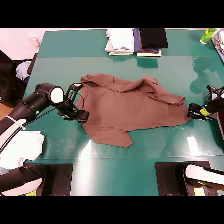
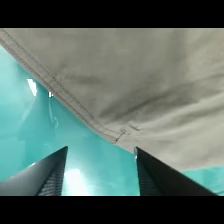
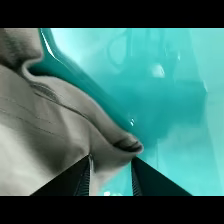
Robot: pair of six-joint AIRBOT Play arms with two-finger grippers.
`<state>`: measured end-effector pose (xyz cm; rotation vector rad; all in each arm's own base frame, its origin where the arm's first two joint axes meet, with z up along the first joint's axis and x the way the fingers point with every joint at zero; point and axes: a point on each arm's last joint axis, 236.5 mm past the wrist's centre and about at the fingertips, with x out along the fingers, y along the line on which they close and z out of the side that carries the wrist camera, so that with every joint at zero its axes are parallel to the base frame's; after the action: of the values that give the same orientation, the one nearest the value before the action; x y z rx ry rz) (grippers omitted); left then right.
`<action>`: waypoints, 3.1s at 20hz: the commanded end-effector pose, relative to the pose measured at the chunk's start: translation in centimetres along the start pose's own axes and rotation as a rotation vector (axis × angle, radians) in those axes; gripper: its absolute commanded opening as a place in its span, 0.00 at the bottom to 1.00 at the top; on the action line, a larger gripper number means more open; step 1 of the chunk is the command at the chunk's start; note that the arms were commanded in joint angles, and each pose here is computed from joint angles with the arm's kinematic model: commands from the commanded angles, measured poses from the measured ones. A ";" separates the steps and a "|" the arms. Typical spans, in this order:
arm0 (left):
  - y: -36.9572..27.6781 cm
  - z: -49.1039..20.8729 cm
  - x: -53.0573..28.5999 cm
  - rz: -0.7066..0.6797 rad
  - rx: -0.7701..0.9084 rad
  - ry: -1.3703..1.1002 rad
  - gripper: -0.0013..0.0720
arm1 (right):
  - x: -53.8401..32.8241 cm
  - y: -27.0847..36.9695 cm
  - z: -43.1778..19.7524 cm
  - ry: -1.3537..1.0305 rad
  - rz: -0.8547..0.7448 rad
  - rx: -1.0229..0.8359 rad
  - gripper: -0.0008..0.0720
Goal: Fold the shirts.
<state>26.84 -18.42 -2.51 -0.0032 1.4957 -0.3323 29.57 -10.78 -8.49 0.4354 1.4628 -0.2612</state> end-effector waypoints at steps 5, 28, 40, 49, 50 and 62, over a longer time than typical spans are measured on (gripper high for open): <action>0.4 -1.9 1.3 0.000 -0.051 0.062 0.92 | 0.4 2.5 0.3 -0.017 0.001 -0.103 0.03; -0.1 7.2 -14.2 0.032 0.008 -0.476 0.05 | -14.4 7.2 4.5 -0.375 0.102 -0.162 0.03; -1.6 -3.0 -59.8 0.005 0.144 -1.569 0.05 | -55.5 13.0 -5.1 -1.398 0.243 -0.337 0.03; 0.3 2.7 -53.2 0.135 0.130 -1.397 0.05 | -53.9 12.6 -1.9 -1.201 0.169 -0.355 0.03; 0.9 4.6 -49.7 0.171 0.123 -1.292 0.05 | -51.6 12.6 -0.1 -1.134 0.168 -0.345 0.03; 8.3 22.0 -8.3 0.152 0.013 -0.409 0.05 | -11.6 13.9 11.1 -0.241 0.164 -0.276 0.03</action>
<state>47.20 -12.67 13.42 0.1195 0.9614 -0.1675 42.41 -5.56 11.81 0.2716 1.1056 -0.0037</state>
